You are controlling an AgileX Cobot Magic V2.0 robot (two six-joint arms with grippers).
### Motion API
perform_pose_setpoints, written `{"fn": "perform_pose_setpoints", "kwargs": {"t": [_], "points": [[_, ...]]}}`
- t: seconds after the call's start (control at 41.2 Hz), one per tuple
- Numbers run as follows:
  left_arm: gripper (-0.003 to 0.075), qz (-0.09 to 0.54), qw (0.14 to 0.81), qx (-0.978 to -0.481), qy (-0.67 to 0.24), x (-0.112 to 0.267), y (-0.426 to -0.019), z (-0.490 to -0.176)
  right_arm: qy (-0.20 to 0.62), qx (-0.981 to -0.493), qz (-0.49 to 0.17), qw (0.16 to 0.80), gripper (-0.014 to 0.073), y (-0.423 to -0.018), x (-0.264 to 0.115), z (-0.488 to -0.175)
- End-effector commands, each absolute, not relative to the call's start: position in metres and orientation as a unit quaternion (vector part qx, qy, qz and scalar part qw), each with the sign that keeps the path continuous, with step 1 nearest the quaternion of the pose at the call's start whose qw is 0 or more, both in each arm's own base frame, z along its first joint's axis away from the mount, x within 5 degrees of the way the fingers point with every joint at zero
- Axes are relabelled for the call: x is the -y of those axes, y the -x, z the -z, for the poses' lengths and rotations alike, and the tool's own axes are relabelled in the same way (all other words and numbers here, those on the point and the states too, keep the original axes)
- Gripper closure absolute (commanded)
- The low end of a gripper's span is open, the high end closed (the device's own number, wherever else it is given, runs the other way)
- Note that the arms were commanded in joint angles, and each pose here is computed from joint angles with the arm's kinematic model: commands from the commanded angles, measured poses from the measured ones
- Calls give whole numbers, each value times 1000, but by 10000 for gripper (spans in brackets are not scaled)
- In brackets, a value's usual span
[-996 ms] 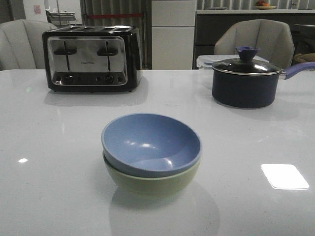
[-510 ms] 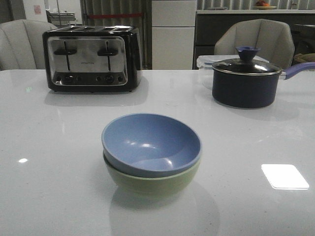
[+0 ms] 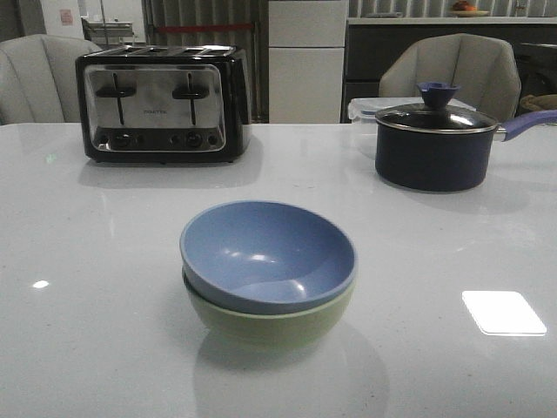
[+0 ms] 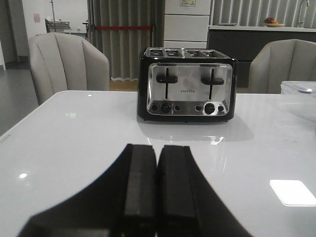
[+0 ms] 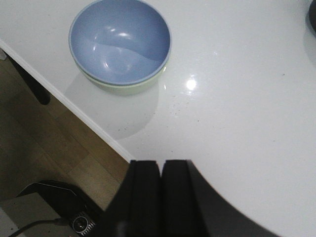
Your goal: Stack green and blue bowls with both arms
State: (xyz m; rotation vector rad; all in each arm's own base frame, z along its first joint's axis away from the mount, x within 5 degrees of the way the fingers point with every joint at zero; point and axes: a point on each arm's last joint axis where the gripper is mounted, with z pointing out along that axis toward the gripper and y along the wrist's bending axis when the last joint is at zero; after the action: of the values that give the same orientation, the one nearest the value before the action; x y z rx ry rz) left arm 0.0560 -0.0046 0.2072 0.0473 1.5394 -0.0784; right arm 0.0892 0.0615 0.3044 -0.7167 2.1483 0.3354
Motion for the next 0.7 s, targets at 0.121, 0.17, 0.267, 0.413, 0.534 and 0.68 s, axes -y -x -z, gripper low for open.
{"fn": "perform_pose_setpoints", "kwargs": {"t": [0.121,0.17,0.267,0.413,0.534,0.68], "points": [[627,35,754,-656,-15,4,-54,-215,282,-834,-138,453,540,-93,-63,-317],[627,32,756,-654,-18,4,-54,-215,282,-834,-138,453,540,-93,-63,-317],[627,10,770,-636,-35,4,-53,-219,282,-834,-138,453,540,-93,-63,-317],[627,0,780,-625,-39,3,-53,-222,282,-834,-138,453,540,-93,-63,-317],[627,-6,780,-625,-32,2,-53,-222,282,-834,-138,453,540,-93,-63,-317],[627,-6,779,-627,-32,2,-53,-222,282,-834,-138,453,540,-93,-63,-317]]}}
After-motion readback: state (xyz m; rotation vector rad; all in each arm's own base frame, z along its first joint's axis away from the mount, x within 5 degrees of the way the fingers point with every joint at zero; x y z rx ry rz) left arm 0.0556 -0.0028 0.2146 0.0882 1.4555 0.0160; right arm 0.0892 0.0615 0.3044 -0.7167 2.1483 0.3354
